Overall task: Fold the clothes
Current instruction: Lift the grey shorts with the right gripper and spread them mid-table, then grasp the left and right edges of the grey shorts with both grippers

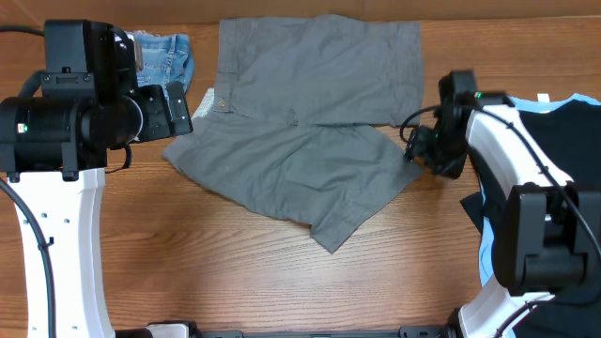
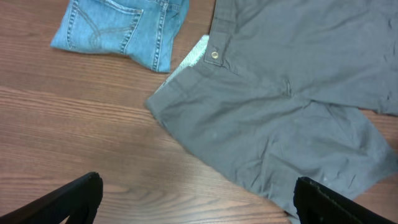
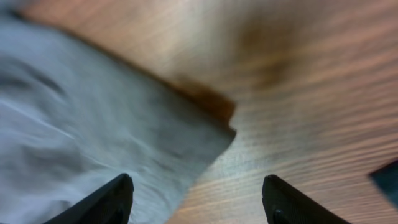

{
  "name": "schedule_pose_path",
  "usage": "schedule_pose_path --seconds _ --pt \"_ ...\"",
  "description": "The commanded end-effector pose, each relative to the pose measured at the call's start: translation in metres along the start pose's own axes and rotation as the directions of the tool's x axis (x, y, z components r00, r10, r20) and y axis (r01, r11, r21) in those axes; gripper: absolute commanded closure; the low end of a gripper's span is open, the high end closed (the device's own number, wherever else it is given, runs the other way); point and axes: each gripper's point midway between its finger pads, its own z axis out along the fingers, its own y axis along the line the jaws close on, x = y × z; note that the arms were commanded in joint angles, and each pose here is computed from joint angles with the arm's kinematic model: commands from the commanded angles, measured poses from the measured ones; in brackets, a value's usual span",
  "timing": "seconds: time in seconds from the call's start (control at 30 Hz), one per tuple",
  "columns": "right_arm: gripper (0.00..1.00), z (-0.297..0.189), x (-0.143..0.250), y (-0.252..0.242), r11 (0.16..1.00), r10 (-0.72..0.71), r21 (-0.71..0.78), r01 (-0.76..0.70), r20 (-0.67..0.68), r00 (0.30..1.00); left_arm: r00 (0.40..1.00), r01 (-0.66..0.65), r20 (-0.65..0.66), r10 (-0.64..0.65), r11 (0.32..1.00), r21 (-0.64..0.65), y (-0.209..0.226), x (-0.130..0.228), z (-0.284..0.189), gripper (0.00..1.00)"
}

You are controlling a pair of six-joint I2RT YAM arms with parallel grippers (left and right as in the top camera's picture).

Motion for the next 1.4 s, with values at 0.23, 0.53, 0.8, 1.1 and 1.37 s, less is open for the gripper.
schedule_pose_path --seconds 0.23,0.53,0.8,1.1,1.37 --pt "0.84 0.051 0.001 0.001 0.994 -0.037 -0.101 0.048 0.112 0.993 1.000 -0.016 -0.004 0.016 1.000 0.009 0.000 0.002 -0.005 0.00" --pt "0.96 -0.066 -0.132 -0.035 0.996 0.089 -0.056 -0.071 0.494 0.865 1.000 -0.016 -0.013 0.016 1.000 0.005 0.000 0.005 -0.004 0.00" --pt "0.04 -0.086 -0.098 -0.024 0.986 0.097 -0.156 -0.051 0.306 0.947 0.994 -0.033 -0.105 0.032 0.999 -0.015 0.004 0.019 0.008 0.00" --pt "0.18 -0.044 -0.013 -0.044 0.986 0.159 -0.051 -0.160 -0.023 0.987 0.921 0.005 -0.391 -0.003 1.000 0.004 0.004 0.084 0.080 0.12" --pt "0.18 -0.057 -0.001 -0.018 0.976 0.072 -0.203 -0.081 -0.055 0.996 0.884 -0.037 -0.464 0.052 0.998 0.042 0.009 0.130 0.181 0.22"
